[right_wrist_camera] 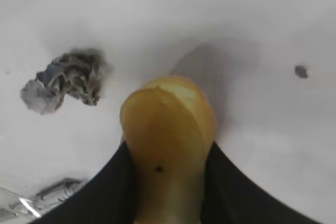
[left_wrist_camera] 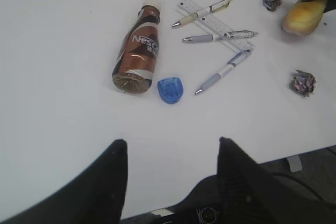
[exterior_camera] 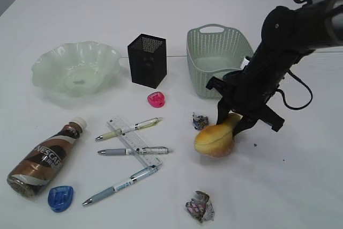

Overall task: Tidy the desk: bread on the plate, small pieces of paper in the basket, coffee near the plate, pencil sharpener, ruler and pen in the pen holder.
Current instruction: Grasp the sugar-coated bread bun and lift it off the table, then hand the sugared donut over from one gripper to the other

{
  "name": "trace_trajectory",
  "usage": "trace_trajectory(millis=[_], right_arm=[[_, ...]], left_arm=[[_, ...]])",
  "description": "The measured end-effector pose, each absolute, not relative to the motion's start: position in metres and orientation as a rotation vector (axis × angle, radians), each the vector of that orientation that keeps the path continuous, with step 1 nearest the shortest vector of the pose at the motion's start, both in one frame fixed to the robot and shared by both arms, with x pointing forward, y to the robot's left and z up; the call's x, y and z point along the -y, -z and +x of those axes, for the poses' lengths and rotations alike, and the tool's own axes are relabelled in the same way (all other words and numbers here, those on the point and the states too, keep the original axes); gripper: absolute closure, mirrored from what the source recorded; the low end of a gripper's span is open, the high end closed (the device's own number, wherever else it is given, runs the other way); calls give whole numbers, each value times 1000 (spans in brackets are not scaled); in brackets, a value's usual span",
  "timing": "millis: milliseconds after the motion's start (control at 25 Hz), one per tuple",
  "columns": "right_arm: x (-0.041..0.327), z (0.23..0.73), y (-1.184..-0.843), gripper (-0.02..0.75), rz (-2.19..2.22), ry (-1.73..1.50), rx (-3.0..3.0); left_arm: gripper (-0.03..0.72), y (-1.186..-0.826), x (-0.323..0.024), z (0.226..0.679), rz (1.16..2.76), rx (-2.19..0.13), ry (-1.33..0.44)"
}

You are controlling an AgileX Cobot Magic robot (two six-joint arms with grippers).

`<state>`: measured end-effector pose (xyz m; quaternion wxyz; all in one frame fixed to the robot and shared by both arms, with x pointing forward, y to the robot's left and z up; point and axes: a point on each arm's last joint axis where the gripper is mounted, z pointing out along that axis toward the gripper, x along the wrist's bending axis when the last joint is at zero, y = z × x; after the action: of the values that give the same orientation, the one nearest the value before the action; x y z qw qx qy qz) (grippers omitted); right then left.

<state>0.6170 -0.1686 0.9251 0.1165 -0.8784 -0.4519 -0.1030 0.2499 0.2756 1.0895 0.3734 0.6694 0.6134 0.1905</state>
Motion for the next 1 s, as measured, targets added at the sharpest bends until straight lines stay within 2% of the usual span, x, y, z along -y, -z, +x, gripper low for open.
trace_trajectory(millis=[120,360,600,840,1000], right_arm=[[164,621,-934,516,-2492,293,1439],[154,638,-975,519,-2360,384,1641],[143,639,-1004,519,-2213,385,1893],[131,630,-1036,521,-2000,523,2154],[127,621,-1062,521,-1840,675,2247]], left_arm=[[286,-1089,-276,250,1715,-1571,-488],[286,-1090,-274,250,1708,-1561,-467],[286,-1091,-270,249,1693,-1540,-425],[286,-1092,-268,252,1690,-1539,-381],[286,-1091,-265,267,1704,-1575,-280]])
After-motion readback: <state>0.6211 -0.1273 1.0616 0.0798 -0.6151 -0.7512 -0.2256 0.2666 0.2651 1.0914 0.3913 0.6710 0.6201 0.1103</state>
